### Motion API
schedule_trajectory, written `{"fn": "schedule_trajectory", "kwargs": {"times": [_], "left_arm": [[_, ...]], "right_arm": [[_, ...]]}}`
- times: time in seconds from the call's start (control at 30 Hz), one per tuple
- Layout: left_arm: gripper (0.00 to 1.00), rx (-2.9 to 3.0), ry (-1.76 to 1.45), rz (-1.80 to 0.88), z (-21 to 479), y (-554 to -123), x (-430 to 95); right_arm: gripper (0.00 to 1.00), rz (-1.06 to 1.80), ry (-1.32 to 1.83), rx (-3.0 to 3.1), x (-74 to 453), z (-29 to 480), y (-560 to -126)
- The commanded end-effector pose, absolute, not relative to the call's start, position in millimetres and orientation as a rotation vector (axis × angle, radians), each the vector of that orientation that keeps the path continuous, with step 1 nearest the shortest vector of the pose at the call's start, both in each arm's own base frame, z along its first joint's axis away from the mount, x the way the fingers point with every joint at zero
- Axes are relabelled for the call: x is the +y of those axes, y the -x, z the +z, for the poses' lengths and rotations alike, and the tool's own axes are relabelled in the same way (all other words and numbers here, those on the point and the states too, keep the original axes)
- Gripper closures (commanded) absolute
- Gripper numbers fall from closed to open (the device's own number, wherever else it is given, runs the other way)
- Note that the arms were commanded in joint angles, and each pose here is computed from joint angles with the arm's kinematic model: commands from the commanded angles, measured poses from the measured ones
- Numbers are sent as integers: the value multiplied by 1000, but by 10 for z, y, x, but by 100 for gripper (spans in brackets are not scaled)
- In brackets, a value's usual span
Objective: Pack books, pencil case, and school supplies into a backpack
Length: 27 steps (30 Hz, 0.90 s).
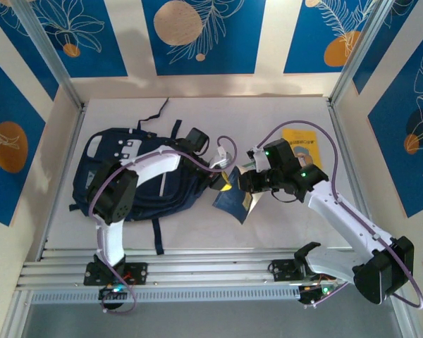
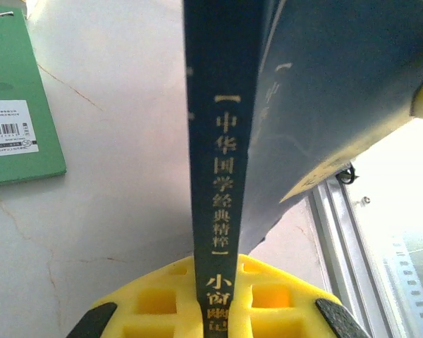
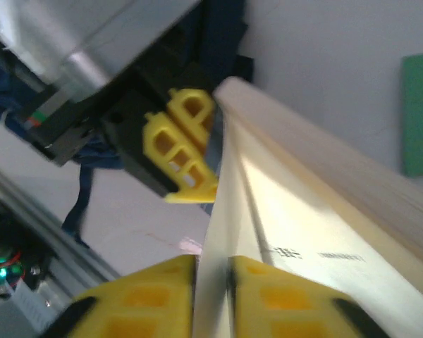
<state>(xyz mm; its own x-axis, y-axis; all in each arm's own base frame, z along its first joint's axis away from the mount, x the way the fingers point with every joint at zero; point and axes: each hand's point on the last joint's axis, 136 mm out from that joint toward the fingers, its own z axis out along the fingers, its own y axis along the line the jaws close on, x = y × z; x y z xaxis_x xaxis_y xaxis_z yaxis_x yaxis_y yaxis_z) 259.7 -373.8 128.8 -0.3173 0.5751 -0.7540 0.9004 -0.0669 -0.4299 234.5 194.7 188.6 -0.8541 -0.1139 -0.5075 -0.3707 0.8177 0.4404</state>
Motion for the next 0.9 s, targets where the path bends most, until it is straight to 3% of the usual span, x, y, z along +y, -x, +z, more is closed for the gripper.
{"fn": "schedule_trajectory", "kwargs": {"times": [0.0, 0.07, 0.17, 0.33, 0.5, 0.6, 0.87], "left_arm": [[100, 1748, -1557, -1383, 1808, -2593, -3752], [100, 1772, -1497, -1413, 1953, -2655, -3737], [100, 1821, -1365, -1395, 2186, -2804, -3723], [100, 1876, -1015, -1361, 2725, -3091, -3663], [100, 1976, -551, -1297, 3046, -3398, -3464], [100, 1973, -283, -1339, 3217, -3456, -3303], [100, 1846, 301, -1473, 3367, -3429, -2789]], "right_arm": [[53, 578, 263, 2467, 1707, 2097, -2460], [39, 448, 164, 2443, 1479, 2189, -2507], [29, 350, 64, 2368, 1215, 2428, -2497], [26, 447, -52, 2271, 1144, 2755, -2396], [24, 727, -102, 2236, 1415, 2981, -2306], [0, 915, -138, 2188, 1595, 3096, -2286], [0, 1306, -442, 2113, 1865, 3190, -2423]]}}
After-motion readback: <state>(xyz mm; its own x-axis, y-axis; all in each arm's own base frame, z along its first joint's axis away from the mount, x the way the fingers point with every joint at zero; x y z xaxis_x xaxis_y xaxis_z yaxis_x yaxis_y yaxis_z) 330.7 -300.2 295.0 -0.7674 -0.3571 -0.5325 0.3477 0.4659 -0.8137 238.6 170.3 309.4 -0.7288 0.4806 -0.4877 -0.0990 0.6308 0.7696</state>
